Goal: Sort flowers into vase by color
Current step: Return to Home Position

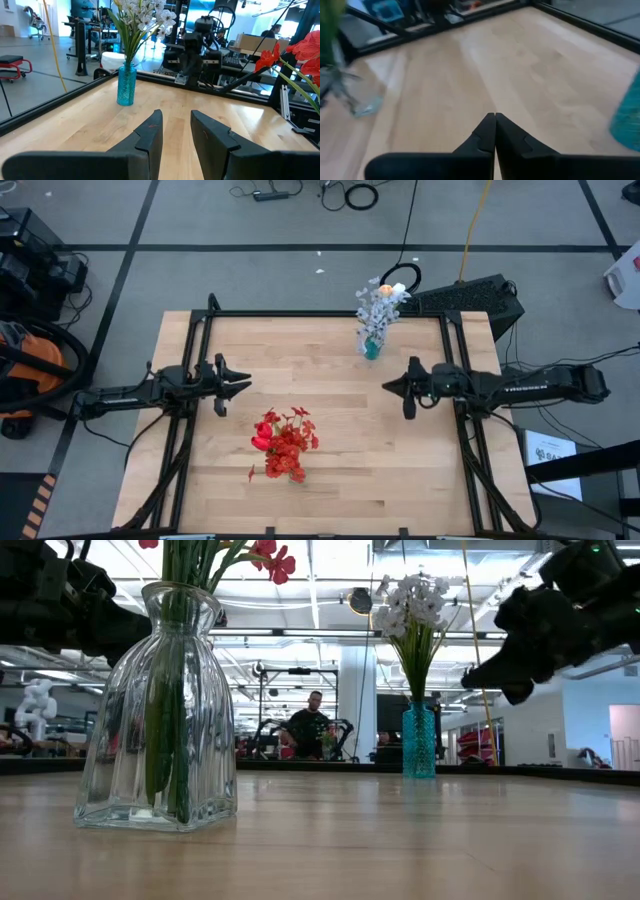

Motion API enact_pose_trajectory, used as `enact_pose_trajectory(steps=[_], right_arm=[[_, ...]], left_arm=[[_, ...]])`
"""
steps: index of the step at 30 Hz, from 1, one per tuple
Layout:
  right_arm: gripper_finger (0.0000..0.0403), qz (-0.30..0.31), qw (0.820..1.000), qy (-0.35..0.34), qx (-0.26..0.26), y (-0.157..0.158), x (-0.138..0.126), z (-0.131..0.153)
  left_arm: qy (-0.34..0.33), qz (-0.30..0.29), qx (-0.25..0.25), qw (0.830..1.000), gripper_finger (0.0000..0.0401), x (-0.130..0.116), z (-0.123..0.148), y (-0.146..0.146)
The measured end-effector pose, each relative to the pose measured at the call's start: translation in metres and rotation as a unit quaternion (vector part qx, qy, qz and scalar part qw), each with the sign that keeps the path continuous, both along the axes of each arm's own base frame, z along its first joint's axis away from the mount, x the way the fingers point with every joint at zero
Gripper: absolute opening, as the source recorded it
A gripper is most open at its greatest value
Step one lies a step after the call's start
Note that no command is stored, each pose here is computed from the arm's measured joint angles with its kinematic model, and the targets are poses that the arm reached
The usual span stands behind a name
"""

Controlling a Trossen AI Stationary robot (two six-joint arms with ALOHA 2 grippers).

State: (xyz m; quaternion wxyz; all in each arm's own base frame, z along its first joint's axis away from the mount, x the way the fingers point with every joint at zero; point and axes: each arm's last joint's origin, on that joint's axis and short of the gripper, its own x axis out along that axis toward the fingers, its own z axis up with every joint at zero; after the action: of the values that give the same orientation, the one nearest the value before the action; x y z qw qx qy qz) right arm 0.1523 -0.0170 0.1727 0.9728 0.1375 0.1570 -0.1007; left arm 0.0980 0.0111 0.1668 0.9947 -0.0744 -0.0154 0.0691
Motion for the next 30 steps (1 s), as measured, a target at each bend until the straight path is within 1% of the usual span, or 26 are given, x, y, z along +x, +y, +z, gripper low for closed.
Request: enact_pose_trajectory(steps=[5, 10, 16, 25, 30], right_arm=[[0.0000, 0.033, 0.998, -0.047, -0.001, 0.010, -0.008, -0.004], [0.0000, 0.058, 0.996, -0.064, -0.015, 0.015, -0.018, -0.011], [0.0000, 0.058, 0.994, -0.092, -0.016, 0.016, -0.031, -0.018], [0.0000, 0.059, 0.990, -0.124, -0.022, 0.016, -0.044, -0.012], [0.0000, 0.057, 0.986, -0.157, -0.024, 0.016, -0.050, -0.006]], left_arm=[[0.000, 0.000, 0.000, 1.000, 0.0106, 0.000, 0.000, 0.000], [0.000, 0.000, 0.000, 1.000, 0.0106, 0.000, 0.000, 0.000], [0.000, 0.000, 0.000, 1.000, 0.0106, 0.000, 0.000, 0.000], [0.000, 0.000, 0.000, 1.000, 0.0106, 0.000, 0.000, 0.000], [0.000, 0.000, 0.000, 1.000, 0.0106, 0.000, 0.000, 0.000]])
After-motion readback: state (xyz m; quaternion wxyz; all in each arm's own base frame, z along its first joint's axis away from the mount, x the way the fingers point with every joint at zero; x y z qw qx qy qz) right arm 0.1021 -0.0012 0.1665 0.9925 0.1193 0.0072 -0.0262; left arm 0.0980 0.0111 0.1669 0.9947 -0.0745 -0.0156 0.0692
